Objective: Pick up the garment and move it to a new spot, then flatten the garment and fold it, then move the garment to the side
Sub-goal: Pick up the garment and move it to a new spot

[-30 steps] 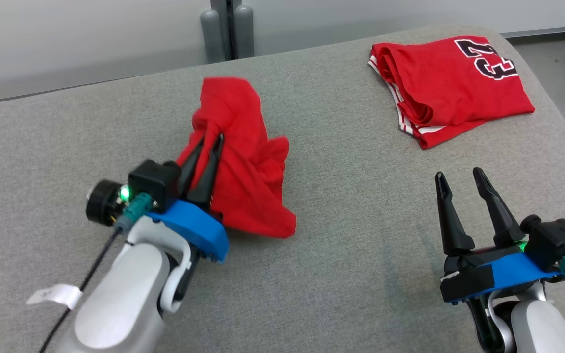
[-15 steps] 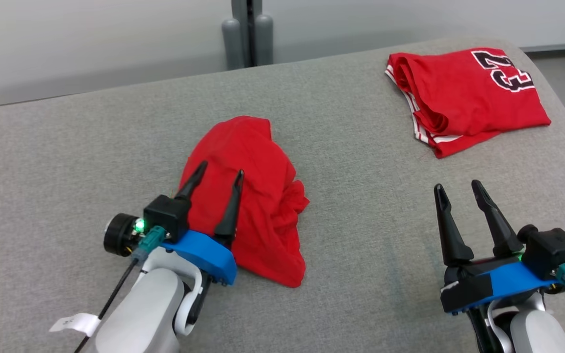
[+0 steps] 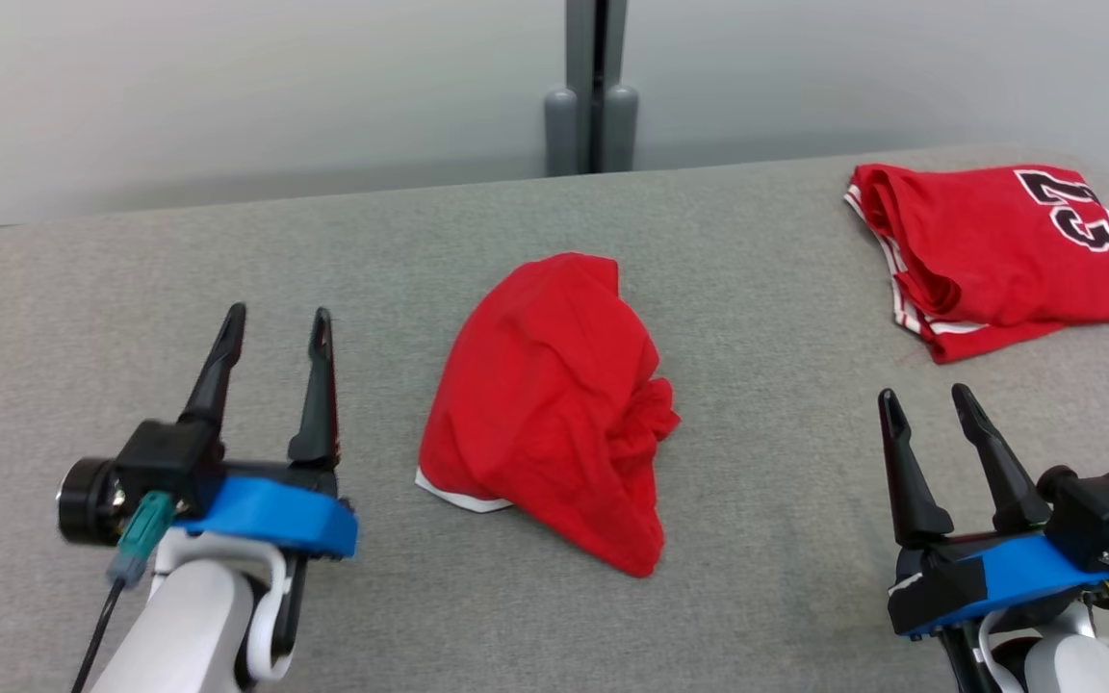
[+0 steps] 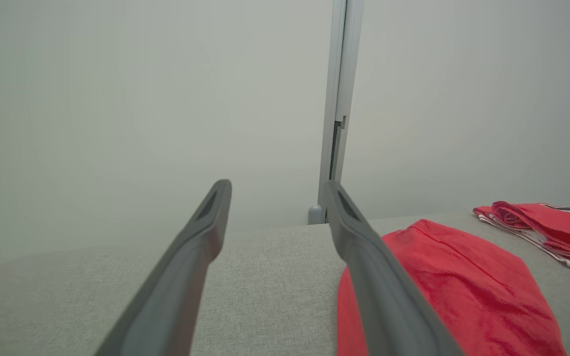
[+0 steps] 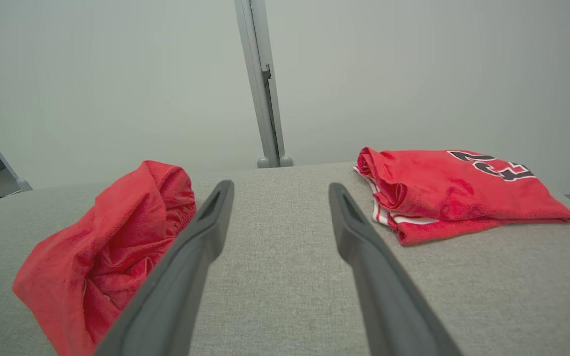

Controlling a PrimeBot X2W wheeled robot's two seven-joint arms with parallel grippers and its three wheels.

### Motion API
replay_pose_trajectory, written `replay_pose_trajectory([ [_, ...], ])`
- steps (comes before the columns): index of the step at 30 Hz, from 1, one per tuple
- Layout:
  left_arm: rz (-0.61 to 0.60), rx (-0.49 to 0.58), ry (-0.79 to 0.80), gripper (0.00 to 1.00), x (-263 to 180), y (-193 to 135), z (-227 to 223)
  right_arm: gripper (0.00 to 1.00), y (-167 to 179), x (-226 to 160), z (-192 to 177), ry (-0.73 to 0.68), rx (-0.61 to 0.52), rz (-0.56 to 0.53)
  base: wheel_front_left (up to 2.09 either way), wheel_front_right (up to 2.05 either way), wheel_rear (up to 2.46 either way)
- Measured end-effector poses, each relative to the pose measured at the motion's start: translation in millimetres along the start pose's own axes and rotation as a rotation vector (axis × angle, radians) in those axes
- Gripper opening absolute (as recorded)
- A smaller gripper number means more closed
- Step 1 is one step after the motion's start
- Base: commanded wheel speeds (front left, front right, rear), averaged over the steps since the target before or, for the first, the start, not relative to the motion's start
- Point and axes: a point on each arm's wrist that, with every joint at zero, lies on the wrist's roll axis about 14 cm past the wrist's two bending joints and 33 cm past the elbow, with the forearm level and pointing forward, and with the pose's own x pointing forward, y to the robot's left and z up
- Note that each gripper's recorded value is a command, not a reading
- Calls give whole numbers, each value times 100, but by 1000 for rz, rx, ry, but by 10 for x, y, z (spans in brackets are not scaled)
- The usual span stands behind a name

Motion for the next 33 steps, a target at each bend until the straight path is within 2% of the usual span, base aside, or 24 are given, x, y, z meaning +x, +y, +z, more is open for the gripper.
replay_pose_trajectory([
  [9,169,31,-14,100,-510,498,89,100,111,-47,5,5,4,31,0,0,0],
  [16,274,35,-15,100,-847,757,110,100,141,-96,11,11,4,39,0,0,0],
  [23,293,82,10,100,-1083,806,55,100,147,-170,-3,20,4,41,0,0,0],
  [33,313,80,43,100,-1243,812,-37,100,162,-293,-51,40,3,45,0,0,0],
])
